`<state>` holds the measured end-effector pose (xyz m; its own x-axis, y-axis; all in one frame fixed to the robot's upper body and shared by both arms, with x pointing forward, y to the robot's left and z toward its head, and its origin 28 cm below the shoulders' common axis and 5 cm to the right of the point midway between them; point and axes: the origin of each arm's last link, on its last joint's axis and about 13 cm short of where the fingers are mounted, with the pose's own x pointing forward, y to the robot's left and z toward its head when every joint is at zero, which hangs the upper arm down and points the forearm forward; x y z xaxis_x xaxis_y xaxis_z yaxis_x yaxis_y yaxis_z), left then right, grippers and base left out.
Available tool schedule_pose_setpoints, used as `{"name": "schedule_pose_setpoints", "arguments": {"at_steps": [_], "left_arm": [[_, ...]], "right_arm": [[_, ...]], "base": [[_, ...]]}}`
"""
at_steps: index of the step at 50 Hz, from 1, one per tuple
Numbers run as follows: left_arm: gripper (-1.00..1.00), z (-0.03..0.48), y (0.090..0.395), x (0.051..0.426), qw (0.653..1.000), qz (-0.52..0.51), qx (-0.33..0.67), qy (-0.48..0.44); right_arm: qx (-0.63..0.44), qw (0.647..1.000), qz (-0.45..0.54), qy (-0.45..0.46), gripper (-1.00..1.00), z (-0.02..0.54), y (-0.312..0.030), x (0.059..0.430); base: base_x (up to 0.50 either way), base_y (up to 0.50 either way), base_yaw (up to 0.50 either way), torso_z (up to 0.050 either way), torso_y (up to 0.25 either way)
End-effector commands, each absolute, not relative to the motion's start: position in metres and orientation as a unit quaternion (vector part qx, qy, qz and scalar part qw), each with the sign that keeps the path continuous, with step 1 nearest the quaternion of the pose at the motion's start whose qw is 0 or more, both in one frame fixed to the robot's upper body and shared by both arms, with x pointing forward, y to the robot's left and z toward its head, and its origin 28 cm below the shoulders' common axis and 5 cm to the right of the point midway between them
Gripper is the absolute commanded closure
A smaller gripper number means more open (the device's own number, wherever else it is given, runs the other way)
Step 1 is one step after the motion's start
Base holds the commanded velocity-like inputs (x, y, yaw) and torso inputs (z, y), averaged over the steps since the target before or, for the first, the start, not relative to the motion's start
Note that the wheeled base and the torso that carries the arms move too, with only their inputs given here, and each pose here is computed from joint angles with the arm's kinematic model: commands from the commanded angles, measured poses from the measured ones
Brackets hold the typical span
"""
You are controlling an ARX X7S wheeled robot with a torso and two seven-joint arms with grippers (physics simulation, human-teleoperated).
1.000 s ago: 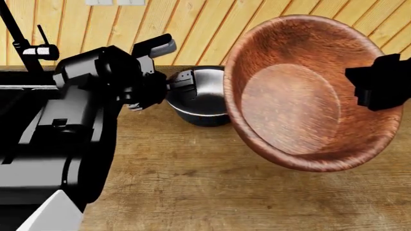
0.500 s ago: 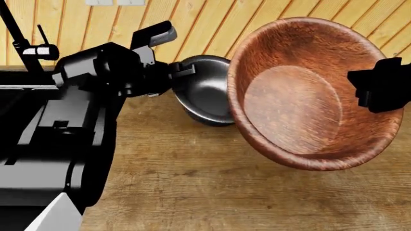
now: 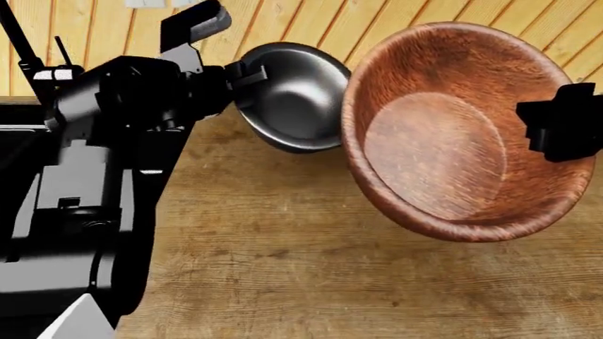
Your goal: Stack the bowls in the sink.
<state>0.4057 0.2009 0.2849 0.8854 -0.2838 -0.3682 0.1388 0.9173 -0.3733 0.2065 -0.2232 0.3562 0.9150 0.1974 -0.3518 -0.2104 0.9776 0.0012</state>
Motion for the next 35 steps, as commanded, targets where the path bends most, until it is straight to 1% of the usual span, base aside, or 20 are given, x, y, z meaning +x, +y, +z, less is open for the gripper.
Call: {"name": "schedule_pose_setpoints", "arguments": {"at_steps": [1,9,14,17,24,30,35], "left_arm": [[1.0,0.305,0.216,0.392,0.964,-0.098,-0.211,0.131],[1.0,0.316,0.229,0.384,0.972,-0.084,-0.209,0.07],[1.0,0.32,0.232,0.366,0.971,-0.103,-0.212,0.037],[1.0,0.32,0.233,0.353,0.971,-0.122,-0.207,0.014],[1.0,0.322,0.236,0.329,0.967,-0.157,-0.2,-0.023],[1.0,0.323,0.236,0.31,0.965,-0.174,-0.181,-0.072],[1.0,0.323,0.241,0.299,0.965,-0.165,-0.17,-0.108]], "right_arm": [[-0.011,0.98,0.098,0.173,1.0,0.351,-0.226,0.21],[0.004,0.981,0.096,0.167,1.0,0.348,-0.231,0.213],[0.031,0.983,0.098,0.149,1.0,0.346,-0.233,0.212],[0.049,0.987,0.095,0.119,1.0,0.344,-0.234,0.213],[0.047,0.993,0.091,0.063,1.0,0.331,-0.227,0.215],[0.052,0.995,0.085,0.013,1.0,0.321,-0.214,0.21],[0.06,0.996,0.062,0.002,1.0,0.314,-0.208,0.208]], "base": [[0.0,0.0,0.0,0.0,0.0],[0.0,0.0,0.0,0.0,0.001],[0.0,0.0,0.0,0.0,0.0],[0.0,0.0,0.0,0.0,0.003],[0.0,0.0,0.0,0.002,0.0],[0.0,0.0,0.0,0.0,0.002],[0.0,0.0,0.0,0.0,0.0]]}}
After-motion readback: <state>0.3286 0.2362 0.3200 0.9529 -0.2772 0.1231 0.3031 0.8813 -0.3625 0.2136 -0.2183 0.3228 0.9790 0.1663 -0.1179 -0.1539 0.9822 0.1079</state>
